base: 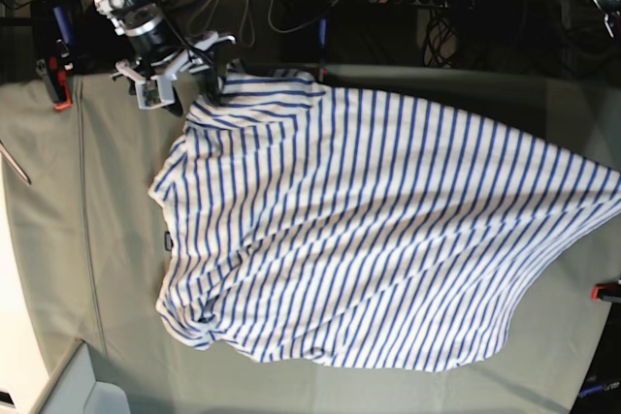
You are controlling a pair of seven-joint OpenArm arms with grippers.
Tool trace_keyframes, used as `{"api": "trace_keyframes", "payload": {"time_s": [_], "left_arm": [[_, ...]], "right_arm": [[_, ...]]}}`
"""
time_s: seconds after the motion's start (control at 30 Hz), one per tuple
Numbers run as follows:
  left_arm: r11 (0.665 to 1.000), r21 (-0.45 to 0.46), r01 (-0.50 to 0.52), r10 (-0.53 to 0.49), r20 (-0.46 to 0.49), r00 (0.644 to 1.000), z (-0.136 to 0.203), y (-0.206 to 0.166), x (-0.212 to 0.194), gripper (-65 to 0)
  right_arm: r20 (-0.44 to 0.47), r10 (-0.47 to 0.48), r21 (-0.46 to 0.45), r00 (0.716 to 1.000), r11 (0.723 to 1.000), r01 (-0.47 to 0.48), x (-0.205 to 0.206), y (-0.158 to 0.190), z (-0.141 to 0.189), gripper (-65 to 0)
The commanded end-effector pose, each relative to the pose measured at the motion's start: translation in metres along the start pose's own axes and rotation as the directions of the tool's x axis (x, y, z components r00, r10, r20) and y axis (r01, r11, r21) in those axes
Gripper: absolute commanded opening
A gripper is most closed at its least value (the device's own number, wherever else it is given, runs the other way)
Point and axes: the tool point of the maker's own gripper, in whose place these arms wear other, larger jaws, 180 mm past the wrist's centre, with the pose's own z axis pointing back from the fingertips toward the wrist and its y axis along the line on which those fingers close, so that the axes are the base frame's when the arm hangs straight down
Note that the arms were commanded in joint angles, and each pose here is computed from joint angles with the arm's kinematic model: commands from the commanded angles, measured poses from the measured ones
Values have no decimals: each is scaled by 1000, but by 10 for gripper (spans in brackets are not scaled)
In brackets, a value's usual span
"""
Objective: Layout the t-shirt on the table in an organized manner, then fold the t-shirt properly
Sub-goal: 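Lay the shirt down and drag it with the right gripper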
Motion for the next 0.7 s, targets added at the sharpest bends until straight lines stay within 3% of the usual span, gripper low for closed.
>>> {"api": "trace_keyframes", "payload": {"time_s": [0.0, 0.27, 0.67], "left_arm": [[1000, -23, 13, -12, 51, 999, -1, -7, 17, -648], [1000, -18, 13, -12, 46, 999, 0, -5, 15, -648], [1000, -16, 14, -13, 44, 999, 1, -4, 15, -648]], "right_arm": [[26, -20, 7, 999, 1000, 20, 6, 6, 2, -261], [2, -73, 112, 997, 991, 72, -6, 42, 8, -231], [-17, -87, 116, 996, 989, 88, -13, 52, 25, -231]]}}
